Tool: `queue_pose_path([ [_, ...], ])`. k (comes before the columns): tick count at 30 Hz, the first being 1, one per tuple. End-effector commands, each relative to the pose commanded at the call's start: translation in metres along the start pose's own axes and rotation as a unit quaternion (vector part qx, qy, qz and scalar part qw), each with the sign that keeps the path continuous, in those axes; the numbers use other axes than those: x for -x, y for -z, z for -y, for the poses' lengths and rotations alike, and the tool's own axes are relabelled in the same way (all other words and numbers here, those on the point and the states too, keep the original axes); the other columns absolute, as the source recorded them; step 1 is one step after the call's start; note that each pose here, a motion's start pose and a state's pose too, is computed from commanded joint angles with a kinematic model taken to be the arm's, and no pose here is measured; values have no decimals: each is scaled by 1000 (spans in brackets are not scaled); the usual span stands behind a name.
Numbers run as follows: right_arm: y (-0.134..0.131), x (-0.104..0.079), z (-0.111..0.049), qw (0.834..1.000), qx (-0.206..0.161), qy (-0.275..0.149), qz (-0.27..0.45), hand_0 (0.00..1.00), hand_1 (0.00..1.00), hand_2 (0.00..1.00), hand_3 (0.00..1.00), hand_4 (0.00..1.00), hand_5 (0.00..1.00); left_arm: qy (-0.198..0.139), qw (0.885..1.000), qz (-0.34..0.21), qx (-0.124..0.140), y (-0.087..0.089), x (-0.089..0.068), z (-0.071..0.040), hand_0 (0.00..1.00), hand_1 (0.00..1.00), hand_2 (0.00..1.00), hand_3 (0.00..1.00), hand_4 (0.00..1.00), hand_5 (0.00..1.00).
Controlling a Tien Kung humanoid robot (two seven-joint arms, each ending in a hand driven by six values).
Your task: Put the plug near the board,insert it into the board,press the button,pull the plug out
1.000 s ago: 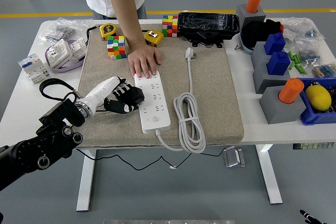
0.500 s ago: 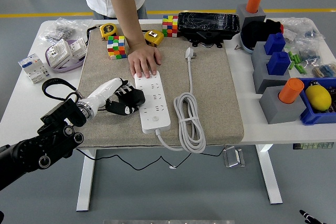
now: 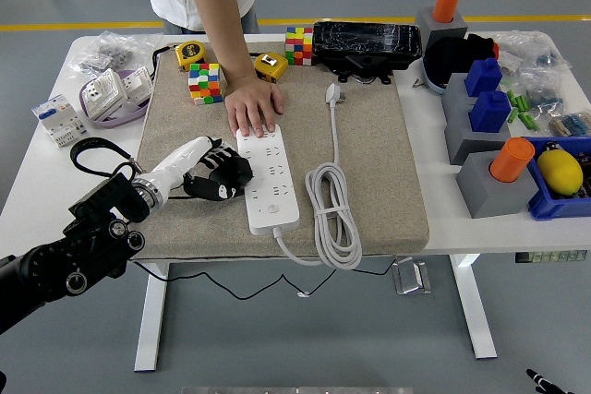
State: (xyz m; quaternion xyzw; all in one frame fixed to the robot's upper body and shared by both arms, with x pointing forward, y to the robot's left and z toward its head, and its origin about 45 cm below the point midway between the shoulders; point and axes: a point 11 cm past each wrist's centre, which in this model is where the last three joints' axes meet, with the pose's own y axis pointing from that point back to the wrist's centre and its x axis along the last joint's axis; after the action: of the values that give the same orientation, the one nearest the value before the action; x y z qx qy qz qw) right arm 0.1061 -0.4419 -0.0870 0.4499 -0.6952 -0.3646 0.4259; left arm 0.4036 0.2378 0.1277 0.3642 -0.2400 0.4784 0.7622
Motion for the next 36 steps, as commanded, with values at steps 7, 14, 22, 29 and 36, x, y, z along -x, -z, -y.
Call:
queue_pose_path([
  [7, 1, 0, 0, 1000, -1, 0, 1, 612, 641, 651, 552, 945, 489, -7, 1000, -4, 8, -2, -2, 0, 677, 722, 718, 741, 998, 367],
  [14, 1, 0, 0, 1000, -1, 0, 1, 611, 642, 651, 552, 946, 489, -47, 998, -33, 40, -12, -13, -5, 677, 721, 715, 739, 998, 449],
  [22, 0, -1, 0, 1000, 0, -1, -1, 611, 642, 651, 552, 948, 488, -133, 985, -82, 73, -25, -26, -25, 680, 724, 723, 742, 998, 610],
  [29, 0, -1, 0, 1000, -2, -1, 1, 612, 642, 651, 553, 948, 488, -142, 986, -71, 44, -22, -8, -47, 699, 748, 741, 746, 973, 668],
  [36, 0, -1, 0, 1000, -3, -1, 1, 611, 641, 649, 553, 948, 488, -141, 989, -48, 15, -13, 7, -62, 735, 777, 764, 764, 958, 699],
])
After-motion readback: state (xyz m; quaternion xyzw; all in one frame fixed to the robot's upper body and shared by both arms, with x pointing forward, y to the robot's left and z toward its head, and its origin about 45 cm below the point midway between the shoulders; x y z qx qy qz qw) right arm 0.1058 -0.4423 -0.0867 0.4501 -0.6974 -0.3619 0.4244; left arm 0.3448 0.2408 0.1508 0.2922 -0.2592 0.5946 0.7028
